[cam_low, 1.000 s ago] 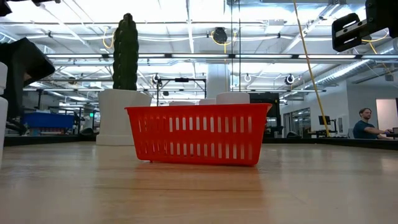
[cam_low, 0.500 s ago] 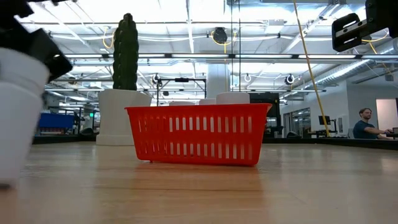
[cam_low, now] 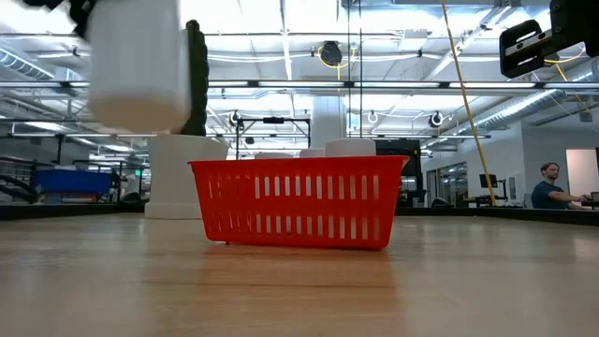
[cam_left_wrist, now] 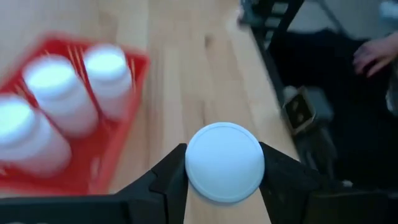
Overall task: Pick and place pill bottles into a basket
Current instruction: Put the white pill bottle into the red bin
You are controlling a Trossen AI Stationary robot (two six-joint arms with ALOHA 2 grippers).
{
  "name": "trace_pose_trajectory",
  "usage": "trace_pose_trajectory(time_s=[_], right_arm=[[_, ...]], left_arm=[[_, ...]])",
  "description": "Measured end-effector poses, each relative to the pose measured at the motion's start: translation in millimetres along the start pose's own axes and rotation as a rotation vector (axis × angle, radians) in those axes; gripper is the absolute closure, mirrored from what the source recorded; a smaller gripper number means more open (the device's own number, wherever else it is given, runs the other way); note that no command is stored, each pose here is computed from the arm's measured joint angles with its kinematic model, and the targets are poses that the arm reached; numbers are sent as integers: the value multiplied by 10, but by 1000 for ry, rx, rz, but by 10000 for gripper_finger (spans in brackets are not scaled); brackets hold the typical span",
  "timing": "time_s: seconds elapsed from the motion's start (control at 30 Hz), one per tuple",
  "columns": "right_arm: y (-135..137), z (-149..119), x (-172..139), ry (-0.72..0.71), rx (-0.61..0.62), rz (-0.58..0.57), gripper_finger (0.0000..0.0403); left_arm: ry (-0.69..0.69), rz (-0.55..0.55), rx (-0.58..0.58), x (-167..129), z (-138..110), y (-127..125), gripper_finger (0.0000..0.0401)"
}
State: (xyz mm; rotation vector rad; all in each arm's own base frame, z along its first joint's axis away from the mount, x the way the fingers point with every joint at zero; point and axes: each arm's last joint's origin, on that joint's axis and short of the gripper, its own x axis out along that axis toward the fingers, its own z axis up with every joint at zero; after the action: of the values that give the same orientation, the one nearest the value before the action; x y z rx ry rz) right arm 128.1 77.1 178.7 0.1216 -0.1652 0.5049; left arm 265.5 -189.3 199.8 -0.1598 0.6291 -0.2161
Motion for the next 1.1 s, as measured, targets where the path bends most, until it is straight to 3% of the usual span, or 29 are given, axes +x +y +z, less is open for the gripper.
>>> trace_pose_trajectory(time_s=[0.2, 0.57, 1.1], right_arm=[[0, 0, 0, 0, 0, 0, 399], [0, 0, 0, 0, 0, 0, 399], [0, 0, 0, 0, 0, 0, 399]], left_arm=[[-83, 50, 70, -115, 224, 189, 226], [-85, 147, 122, -59, 388, 624, 231], [-27, 163, 135, 231, 257, 744, 234]])
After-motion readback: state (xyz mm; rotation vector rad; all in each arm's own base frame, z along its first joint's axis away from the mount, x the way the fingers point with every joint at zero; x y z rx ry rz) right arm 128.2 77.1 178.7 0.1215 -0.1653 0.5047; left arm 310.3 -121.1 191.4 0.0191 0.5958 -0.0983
